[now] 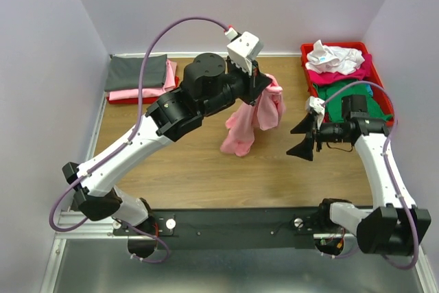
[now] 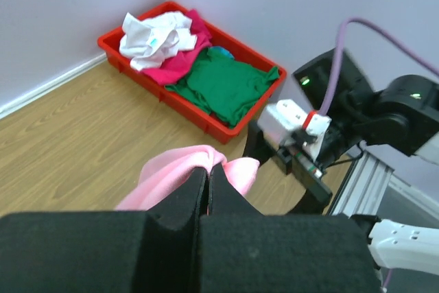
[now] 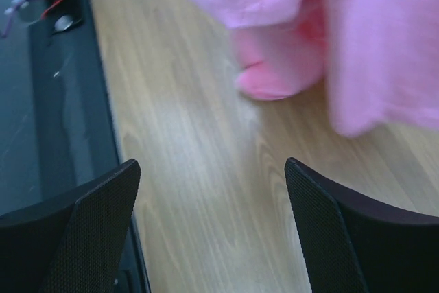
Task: Fold and stack the t-shirts
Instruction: Flatten the tshirt out
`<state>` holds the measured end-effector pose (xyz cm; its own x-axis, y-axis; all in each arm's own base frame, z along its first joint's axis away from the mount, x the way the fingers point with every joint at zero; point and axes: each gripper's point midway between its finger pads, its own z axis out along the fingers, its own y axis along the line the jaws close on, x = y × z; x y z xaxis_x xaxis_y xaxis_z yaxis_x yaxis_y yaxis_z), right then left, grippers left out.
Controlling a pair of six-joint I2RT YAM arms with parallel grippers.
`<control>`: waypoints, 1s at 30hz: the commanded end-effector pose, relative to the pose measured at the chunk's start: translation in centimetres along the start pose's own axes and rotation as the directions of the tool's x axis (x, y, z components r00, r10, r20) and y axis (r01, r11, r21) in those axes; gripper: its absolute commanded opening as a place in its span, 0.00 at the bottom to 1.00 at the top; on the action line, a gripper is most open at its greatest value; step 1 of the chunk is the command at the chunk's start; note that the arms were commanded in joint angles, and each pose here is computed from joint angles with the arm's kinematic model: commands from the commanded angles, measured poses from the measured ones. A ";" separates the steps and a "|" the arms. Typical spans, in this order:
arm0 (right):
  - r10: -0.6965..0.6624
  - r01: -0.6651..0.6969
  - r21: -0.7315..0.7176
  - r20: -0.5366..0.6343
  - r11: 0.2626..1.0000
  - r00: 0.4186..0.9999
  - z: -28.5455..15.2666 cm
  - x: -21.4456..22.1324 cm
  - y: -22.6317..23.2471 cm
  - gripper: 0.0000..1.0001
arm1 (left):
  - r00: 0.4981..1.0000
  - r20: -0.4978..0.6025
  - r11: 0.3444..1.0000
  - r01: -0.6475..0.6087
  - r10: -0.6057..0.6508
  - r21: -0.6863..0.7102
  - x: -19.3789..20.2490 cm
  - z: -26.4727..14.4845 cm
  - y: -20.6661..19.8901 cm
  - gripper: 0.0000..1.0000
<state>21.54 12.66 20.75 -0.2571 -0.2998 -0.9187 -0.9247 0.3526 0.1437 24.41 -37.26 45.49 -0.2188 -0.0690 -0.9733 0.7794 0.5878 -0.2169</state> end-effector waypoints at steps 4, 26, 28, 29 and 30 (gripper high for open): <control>0.035 -0.034 0.024 -0.027 0.999 0.999 0.7 0.0 -1.6 0.91 | 0.988 0.146 0.997 0.035 -0.044 0.063 -4.1 -1.0 -1.1 0.00; -0.029 0.120 0.556 -0.170 0.823 0.985 -1.3 -7.6 -9.3 0.01 | 0.993 0.117 0.991 -0.006 0.022 -0.134 -3.0 -3.4 4.1 0.00; -0.044 0.140 0.588 -0.175 0.797 0.984 -2.2 -8.4 -9.4 0.01 | 0.991 0.130 0.988 -0.006 0.026 -0.152 -3.2 -4.5 4.8 0.00; -0.051 0.147 0.613 -0.171 0.777 0.984 -2.9 -9.1 -9.6 0.01 | 0.993 0.110 0.987 -0.011 0.029 -0.158 -2.2 -4.5 5.1 0.00; -0.059 0.148 0.619 -0.161 0.772 0.985 -3.2 -9.7 -9.5 0.00 | 0.994 0.108 0.987 -0.010 0.027 -0.160 -1.9 -4.6 5.3 0.00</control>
<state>30.66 12.08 27.44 -0.2482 -0.4285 -0.8688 -0.6953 0.7033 -0.1482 26.09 -32.63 45.54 -0.1848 -0.1175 -0.9757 0.7125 0.6678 -0.2154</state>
